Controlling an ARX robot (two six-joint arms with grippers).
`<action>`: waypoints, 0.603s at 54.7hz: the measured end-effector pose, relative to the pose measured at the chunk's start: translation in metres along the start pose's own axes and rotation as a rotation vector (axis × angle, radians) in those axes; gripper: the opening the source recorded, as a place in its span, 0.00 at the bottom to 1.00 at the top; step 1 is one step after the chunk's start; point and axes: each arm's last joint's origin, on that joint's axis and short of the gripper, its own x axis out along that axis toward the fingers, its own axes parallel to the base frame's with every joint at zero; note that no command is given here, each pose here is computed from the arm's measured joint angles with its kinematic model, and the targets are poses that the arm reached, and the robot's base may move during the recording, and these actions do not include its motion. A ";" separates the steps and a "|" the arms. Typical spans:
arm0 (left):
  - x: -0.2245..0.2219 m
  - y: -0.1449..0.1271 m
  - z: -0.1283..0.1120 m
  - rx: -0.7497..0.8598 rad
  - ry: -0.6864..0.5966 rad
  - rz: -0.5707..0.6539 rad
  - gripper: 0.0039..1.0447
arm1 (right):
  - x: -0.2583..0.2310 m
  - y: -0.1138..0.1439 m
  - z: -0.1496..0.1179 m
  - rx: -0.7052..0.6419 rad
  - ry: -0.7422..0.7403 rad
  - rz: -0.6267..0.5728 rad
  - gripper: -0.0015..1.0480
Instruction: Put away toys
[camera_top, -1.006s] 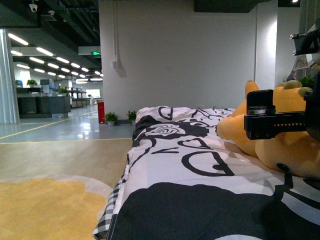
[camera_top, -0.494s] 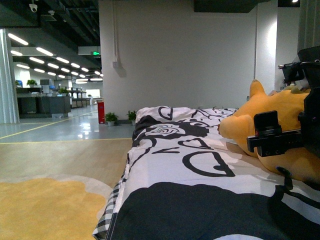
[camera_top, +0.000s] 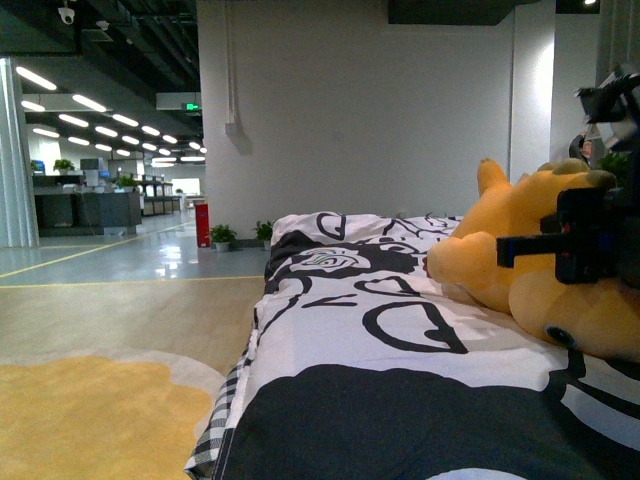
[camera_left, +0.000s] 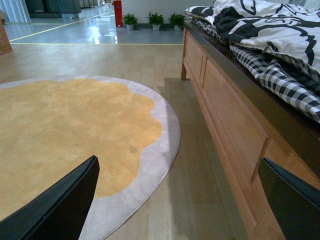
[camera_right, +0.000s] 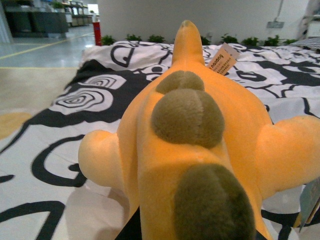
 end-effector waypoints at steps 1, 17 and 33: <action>0.000 0.000 0.000 0.000 0.000 0.000 0.94 | -0.001 0.000 0.002 0.007 0.000 0.010 0.09; 0.000 0.000 0.000 0.000 0.000 0.000 0.94 | -0.051 -0.008 0.061 0.163 -0.048 0.292 0.07; 0.000 0.000 0.000 0.000 0.000 0.000 0.94 | -0.122 -0.022 0.078 0.254 -0.068 0.356 0.07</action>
